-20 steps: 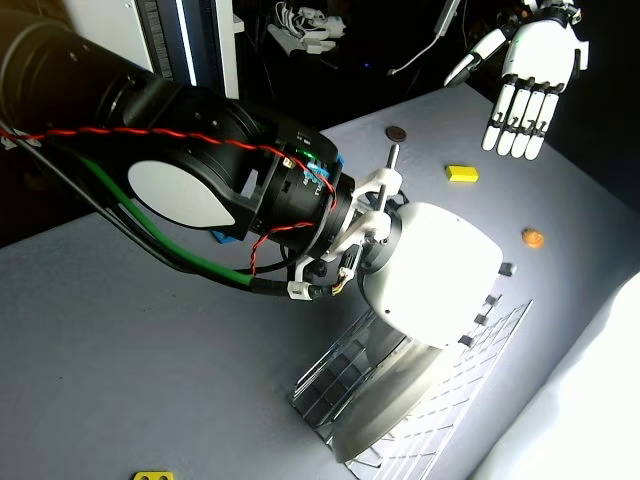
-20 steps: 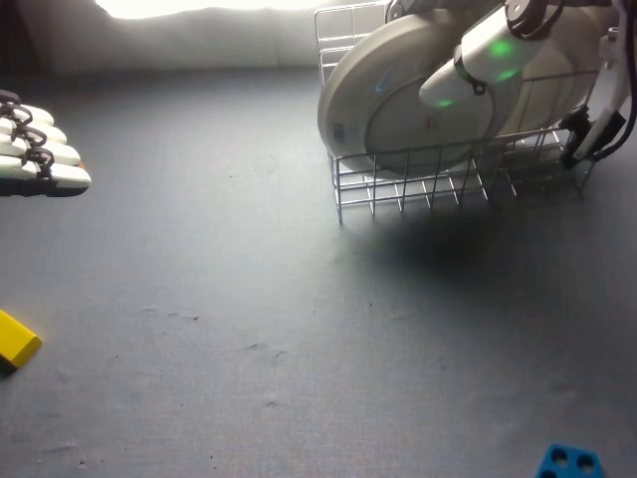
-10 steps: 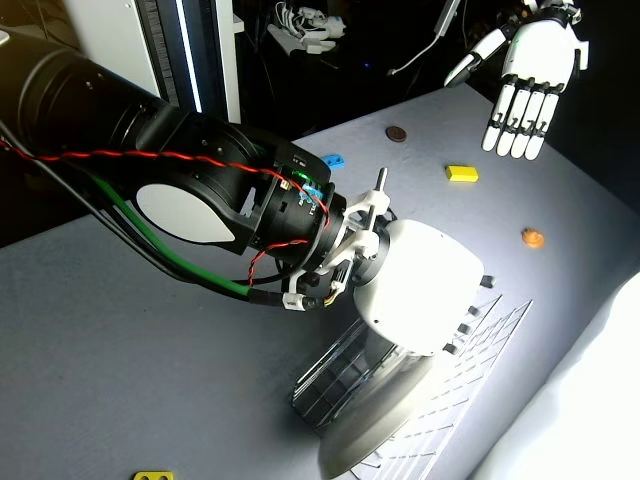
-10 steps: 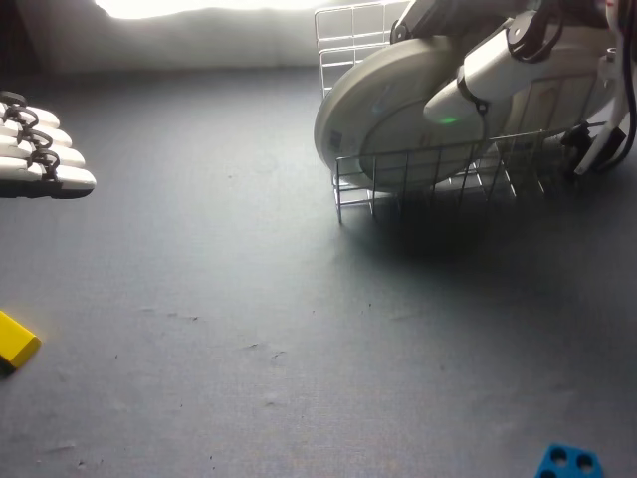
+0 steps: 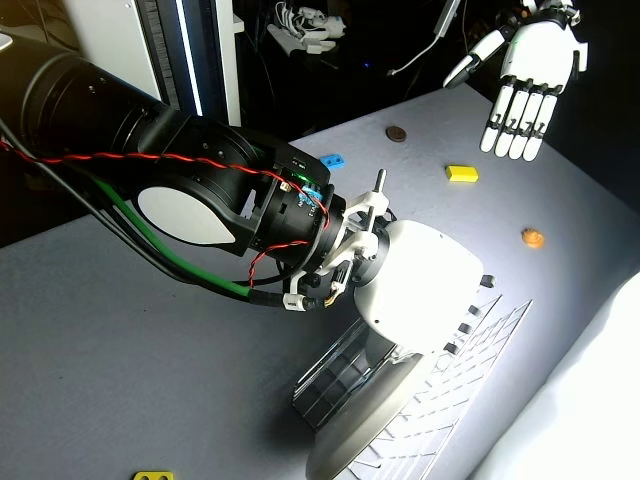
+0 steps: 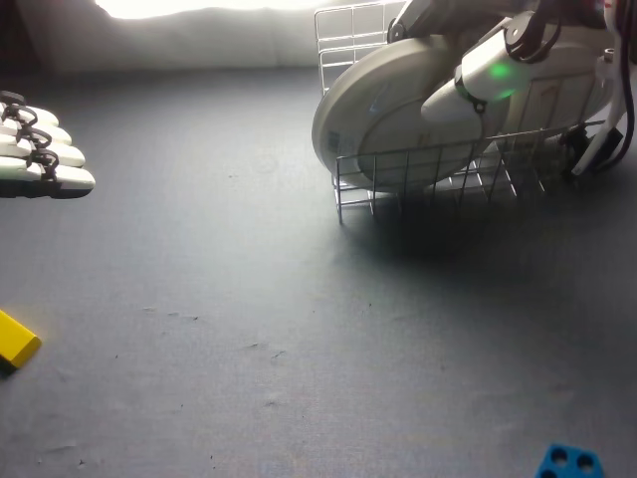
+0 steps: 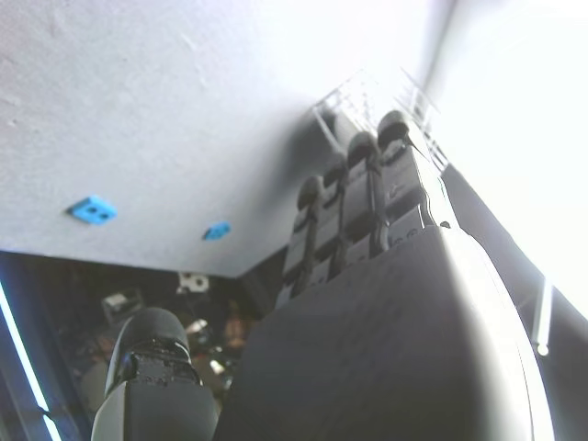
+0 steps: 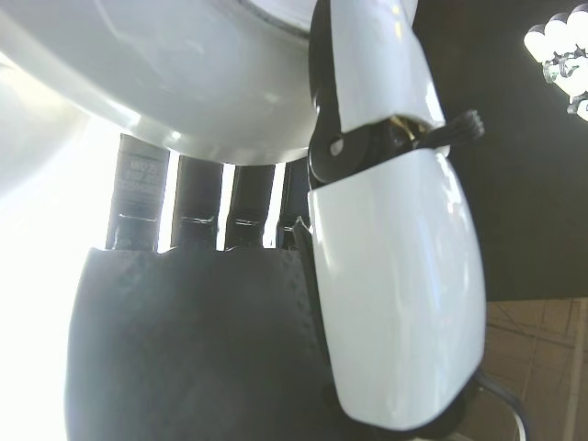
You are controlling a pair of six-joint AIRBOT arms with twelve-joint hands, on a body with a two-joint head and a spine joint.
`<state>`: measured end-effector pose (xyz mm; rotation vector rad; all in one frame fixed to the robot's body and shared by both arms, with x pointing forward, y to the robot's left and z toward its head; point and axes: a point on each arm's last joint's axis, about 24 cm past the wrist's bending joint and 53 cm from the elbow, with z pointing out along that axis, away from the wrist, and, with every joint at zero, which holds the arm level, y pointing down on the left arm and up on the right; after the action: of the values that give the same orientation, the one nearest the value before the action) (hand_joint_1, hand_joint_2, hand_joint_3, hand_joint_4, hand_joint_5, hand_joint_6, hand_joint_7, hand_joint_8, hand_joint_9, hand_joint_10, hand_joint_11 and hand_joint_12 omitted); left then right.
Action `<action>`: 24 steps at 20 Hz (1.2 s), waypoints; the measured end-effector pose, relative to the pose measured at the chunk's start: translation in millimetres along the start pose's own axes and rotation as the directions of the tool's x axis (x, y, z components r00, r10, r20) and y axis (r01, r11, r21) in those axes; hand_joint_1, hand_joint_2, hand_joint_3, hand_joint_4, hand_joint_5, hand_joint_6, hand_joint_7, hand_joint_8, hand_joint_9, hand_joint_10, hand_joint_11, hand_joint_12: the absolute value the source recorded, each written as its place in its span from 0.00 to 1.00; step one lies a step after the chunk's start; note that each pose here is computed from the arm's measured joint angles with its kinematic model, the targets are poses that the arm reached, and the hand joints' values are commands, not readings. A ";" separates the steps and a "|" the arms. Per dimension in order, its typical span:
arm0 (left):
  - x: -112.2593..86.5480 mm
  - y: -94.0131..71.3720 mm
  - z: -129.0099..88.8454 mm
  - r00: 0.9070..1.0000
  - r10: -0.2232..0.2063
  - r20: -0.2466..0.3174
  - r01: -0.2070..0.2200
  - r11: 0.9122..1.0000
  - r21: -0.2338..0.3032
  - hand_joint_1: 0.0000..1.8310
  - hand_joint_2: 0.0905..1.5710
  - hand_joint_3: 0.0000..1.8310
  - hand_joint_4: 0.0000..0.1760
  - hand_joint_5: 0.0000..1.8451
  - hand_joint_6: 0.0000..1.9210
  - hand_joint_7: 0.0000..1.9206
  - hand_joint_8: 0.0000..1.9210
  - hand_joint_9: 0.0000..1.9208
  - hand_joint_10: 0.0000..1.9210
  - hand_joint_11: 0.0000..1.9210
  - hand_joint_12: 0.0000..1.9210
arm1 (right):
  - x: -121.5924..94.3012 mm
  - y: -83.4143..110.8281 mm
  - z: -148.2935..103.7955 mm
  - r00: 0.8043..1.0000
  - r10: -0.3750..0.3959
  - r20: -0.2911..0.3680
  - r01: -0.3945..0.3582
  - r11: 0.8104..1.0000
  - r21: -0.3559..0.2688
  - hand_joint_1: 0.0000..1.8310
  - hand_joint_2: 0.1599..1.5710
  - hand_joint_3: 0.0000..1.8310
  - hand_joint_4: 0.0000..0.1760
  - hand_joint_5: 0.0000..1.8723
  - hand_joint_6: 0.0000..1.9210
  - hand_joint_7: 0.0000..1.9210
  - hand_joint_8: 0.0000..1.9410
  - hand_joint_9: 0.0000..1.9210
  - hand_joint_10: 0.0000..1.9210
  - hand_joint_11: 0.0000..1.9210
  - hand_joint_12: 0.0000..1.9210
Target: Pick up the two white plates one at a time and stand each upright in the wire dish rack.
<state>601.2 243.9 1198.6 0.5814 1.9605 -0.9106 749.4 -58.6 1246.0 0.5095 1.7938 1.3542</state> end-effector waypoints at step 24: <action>12.8 -8.8 1.7 0.998 0.025 -0.051 -0.023 0.999 0.031 0.00 0.65 0.00 0.00 0.03 0.00 0.02 0.00 0.00 0.00 0.00 0.00 | -14.0 23.9 -2.3 0.999 0.003 0.034 -0.001 0.998 -0.063 0.56 0.59 0.00 0.00 0.28 0.00 0.30 0.00 0.31 0.00 0.08 0.54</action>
<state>589.5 237.7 1190.2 0.6505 1.9839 -0.9205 752.3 -61.9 1273.5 0.4975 1.7180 1.3909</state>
